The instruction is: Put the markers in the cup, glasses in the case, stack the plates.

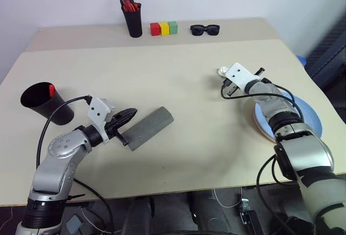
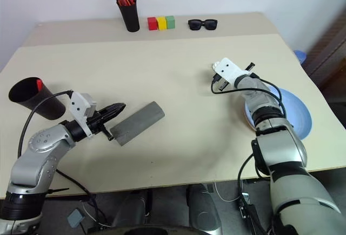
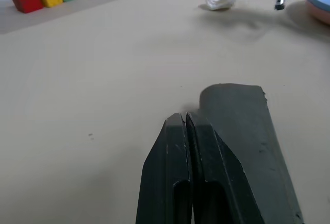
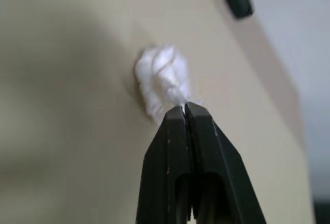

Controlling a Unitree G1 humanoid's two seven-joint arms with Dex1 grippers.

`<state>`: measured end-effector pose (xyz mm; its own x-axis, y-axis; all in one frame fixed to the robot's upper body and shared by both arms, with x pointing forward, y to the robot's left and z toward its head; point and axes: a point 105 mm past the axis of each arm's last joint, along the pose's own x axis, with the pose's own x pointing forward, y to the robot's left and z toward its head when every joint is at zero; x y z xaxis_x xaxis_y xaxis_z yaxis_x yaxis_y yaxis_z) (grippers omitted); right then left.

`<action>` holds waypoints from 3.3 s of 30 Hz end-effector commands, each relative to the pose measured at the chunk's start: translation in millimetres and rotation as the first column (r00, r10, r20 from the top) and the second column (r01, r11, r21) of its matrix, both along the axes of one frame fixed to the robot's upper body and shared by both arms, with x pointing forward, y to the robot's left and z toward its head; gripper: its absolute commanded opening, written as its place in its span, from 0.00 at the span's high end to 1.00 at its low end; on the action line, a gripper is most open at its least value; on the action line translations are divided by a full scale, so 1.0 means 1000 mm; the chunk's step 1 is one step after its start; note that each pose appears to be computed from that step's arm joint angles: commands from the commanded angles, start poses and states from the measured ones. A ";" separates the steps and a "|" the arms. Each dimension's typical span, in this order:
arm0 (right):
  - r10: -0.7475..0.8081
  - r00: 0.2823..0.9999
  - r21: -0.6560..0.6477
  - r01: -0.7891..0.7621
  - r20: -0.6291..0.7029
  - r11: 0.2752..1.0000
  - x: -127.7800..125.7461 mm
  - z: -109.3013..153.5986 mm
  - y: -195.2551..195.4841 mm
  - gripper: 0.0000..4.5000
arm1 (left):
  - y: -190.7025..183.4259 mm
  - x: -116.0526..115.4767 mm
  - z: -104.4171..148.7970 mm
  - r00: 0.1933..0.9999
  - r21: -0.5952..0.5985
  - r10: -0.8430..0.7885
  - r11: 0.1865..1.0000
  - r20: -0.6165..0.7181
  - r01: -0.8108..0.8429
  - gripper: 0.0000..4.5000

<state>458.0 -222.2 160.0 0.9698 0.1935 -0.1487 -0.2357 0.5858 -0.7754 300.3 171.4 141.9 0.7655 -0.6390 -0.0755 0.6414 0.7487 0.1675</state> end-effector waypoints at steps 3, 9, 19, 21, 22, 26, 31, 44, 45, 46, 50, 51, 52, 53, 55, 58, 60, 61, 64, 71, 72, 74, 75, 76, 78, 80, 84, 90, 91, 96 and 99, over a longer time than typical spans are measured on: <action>0.049 0.999 0.096 -0.048 -0.010 0.994 -0.009 0.007 -0.002 0.94 | -0.011 0.009 0.007 0.998 0.001 -0.060 0.998 0.027 0.060 1.00; 0.006 1.000 0.096 -0.006 0.003 0.995 0.002 -0.001 0.010 0.48 | -0.015 0.017 0.012 0.995 0.007 -0.080 0.997 0.051 0.080 1.00; 0.013 1.000 -0.015 -0.013 0.008 1.000 0.010 -0.006 0.028 0.53 | -0.008 0.005 0.010 0.998 0.010 -0.032 0.999 0.055 0.032 1.00; 0.000 1.000 -0.051 0.001 0.015 0.999 0.010 -0.007 0.026 0.66 | -0.007 0.004 0.009 0.998 0.007 -0.026 1.000 0.054 0.026 1.00; -0.008 1.000 -0.066 0.009 0.020 0.998 0.011 -0.007 0.025 0.77 | -0.007 0.004 0.009 0.998 0.005 -0.023 1.000 0.053 0.023 1.00; -0.020 1.000 -0.084 0.021 0.017 0.996 0.011 -0.010 0.022 0.99 | -0.004 0.004 0.009 0.999 0.005 -0.015 1.000 0.051 0.015 1.00; -0.005 0.998 -0.124 0.012 0.057 0.992 0.009 -0.006 0.021 0.99 | -0.004 0.005 0.008 0.999 0.005 -0.018 1.000 0.047 0.017 1.00; 0.049 0.997 -0.145 -0.041 0.053 0.989 0.000 0.002 0.007 0.63 | -0.011 0.007 0.004 0.999 -0.007 -0.038 0.999 0.035 0.038 1.00; 0.048 0.998 -0.156 -0.040 0.048 0.987 0.000 0.001 0.006 0.50 | -0.011 0.008 0.004 0.999 -0.007 -0.038 0.999 0.036 0.038 1.00; 0.048 0.998 -0.165 -0.040 0.047 0.985 0.000 0.001 0.006 0.38 | -0.011 0.009 0.004 0.999 -0.008 -0.038 0.999 0.037 0.039 1.00; 0.048 0.997 -0.193 -0.036 0.058 0.981 0.001 0.002 0.007 0.02 | -0.011 0.009 0.005 0.998 -0.011 -0.037 0.999 0.041 0.038 1.00; 0.050 0.997 -0.206 -0.038 0.055 0.978 0.001 0.001 0.008 0.02 | -0.011 0.009 0.005 0.998 -0.010 -0.036 0.999 0.042 0.037 1.00; 0.051 0.997 -0.217 -0.040 0.049 0.975 0.001 -0.002 0.009 0.02 | -0.011 0.009 0.004 0.998 -0.009 -0.035 0.999 0.042 0.036 1.00; 0.047 0.998 -0.216 -0.038 0.036 0.976 0.002 -0.005 0.010 0.02 | -0.011 0.009 0.004 0.999 -0.009 -0.034 0.999 0.042 0.035 1.00; 0.018 1.000 -0.211 -0.014 0.019 0.977 0.004 -0.011 0.010 0.02 | -0.010 0.008 0.004 0.999 -0.008 -0.032 0.999 0.041 0.032 1.00; -0.019 0.999 -0.200 0.024 0.029 0.980 0.007 -0.011 0.009 0.02 | -0.009 0.007 0.004 0.999 -0.006 -0.028 1.000 0.043 0.028 1.00; -0.019 0.999 -0.210 0.025 0.028 0.977 0.007 -0.011 0.009 0.14 | -0.009 0.007 0.005 0.999 -0.005 -0.024 1.000 0.045 0.024 1.00; -0.016 0.999 -0.217 0.022 0.029 0.976 0.007 -0.011 0.010 0.21 | -0.008 0.007 0.005 0.999 -0.004 -0.021 1.000 0.046 0.022 1.00; -0.009 0.999 -0.222 0.017 0.040 0.975 0.008 -0.009 0.011 0.54 | -0.006 0.005 0.005 0.999 -0.004 -0.015 1.000 0.046 0.015 1.00; 0.010 0.993 -0.262 0.021 0.117 0.965 0.005 0.004 0.005 0.99 | -0.007 0.001 0.001 0.999 -0.019 -0.023 1.000 0.028 0.023 1.00; 0.017 0.991 -0.273 0.021 0.136 0.962 0.004 0.008 0.004 0.99 | -0.008 -0.001 0.002 0.999 -0.021 -0.027 0.999 0.028 0.027 1.00; 0.044 0.985 -0.287 0.006 0.168 0.958 -0.001 0.020 -0.002 0.99 | -0.010 -0.005 0.007 0.999 -0.039 -0.039 0.998 0.030 0.040 1.00; 0.061 0.981 -0.285 -0.007 0.182 0.958 -0.008 0.029 -0.009 0.99 | -0.010 -0.009 0.011 0.998 -0.045 -0.046 0.998 0.030 0.047 1.00; 0.074 0.979 -0.285 -0.017 0.189 0.958 -0.014 0.036 -0.013 0.99 | -0.009 -0.012 0.013 0.998 -0.048 -0.051 0.997 0.029 0.052 1.00; 0.065 0.982 -0.233 -0.022 0.178 0.972 -0.033 0.047 -0.027 0.99 | -0.007 -0.020 0.014 0.998 -0.040 -0.069 0.997 0.010 0.070 1.00; 0.048 0.989 -0.166 -0.024 0.141 0.986 -0.055 0.055 -0.040 0.99 | -0.005 -0.026 0.014 0.996 -0.033 -0.087 0.996 -0.014 0.087 1.00; 0.018 1.000 -0.153 -0.021 -0.021 0.988 -0.110 0.055 -0.068 0.99 | 0.004 -0.030 0.009 0.994 -0.019 -0.092 0.996 -0.059 0.091 1.00; -0.055 0.959 -0.207 -0.004 -0.278 0.978 -0.154 0.028 -0.090 0.69 | 0.002 -0.023 0.007 0.996 -0.034 -0.078 0.996 -0.052 0.076 1.00; -0.054 0.964 -0.200 0.001 -0.261 0.980 -0.152 0.030 -0.088 0.58 | 0.002 -0.023 0.006 0.996 -0.034 -0.074 0.997 -0.051 0.072 1.00; 0.065 0.978 -0.077 -0.081 -0.197 0.994 -0.138 0.042 -0.060 0.36 | 0.013 -0.033 0.002 0.999 -0.028 -0.012 1.000 -0.048 0.011 1.00; 0.207 0.965 0.139 -0.185 -0.160 0.973 -0.129 0.045 -0.032 0.36 | 0.029 -0.045 -0.002 0.996 -0.017 0.071 0.997 -0.048 -0.072 1.00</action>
